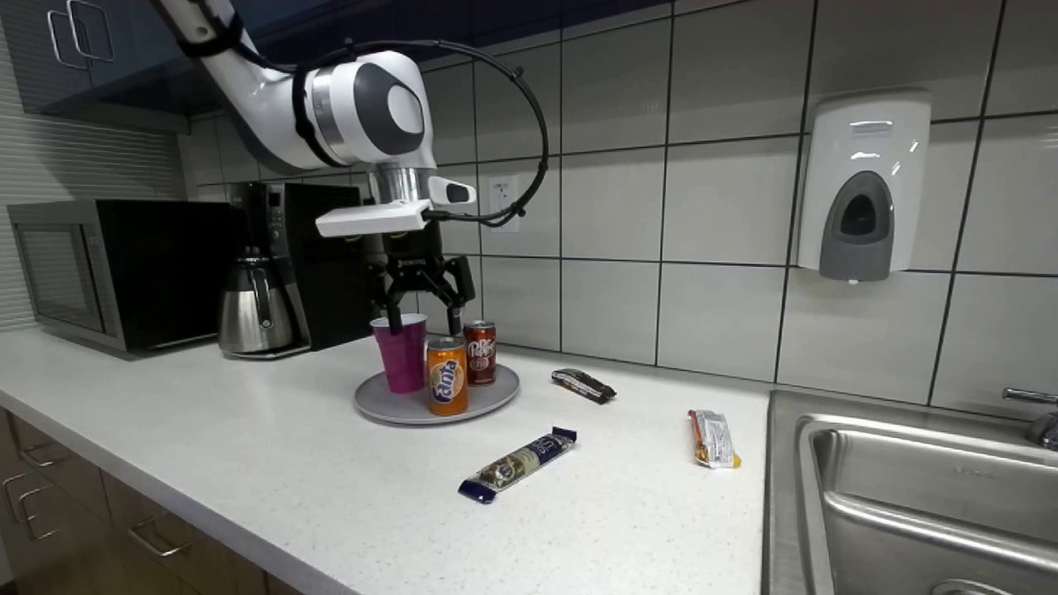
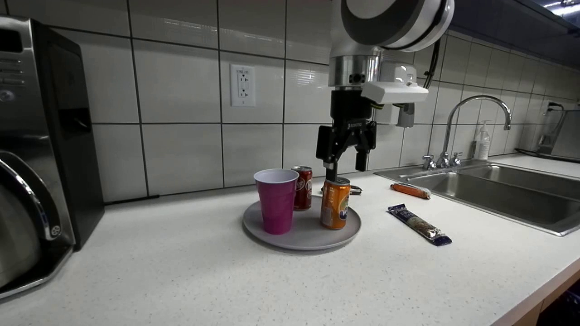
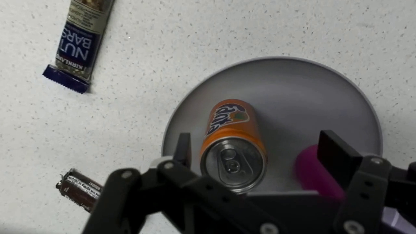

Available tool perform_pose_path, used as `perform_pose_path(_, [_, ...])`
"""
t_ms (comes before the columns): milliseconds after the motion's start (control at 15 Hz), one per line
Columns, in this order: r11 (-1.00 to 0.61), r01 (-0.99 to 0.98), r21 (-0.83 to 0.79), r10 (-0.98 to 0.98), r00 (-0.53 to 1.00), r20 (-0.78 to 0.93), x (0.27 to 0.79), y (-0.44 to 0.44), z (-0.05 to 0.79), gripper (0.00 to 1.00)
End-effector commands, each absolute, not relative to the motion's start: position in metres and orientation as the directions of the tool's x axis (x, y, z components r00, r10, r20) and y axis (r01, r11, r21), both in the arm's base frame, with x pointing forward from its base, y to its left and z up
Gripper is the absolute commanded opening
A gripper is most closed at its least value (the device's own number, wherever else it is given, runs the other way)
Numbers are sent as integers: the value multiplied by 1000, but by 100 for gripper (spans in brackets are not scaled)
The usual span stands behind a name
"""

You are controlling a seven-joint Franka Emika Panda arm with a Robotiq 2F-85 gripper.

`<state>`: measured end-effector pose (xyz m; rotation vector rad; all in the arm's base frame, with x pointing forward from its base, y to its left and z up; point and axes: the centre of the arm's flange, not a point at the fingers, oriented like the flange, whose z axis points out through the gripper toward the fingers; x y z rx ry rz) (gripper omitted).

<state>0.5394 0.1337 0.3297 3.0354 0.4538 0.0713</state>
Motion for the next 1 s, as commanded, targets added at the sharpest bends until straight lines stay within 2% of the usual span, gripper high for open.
perform_pose_path(0, [-949,303,84,306,952,28,559,139,324,100])
perform_pose_path(933, [-952,298,63,299,954,0,590,134,295,100])
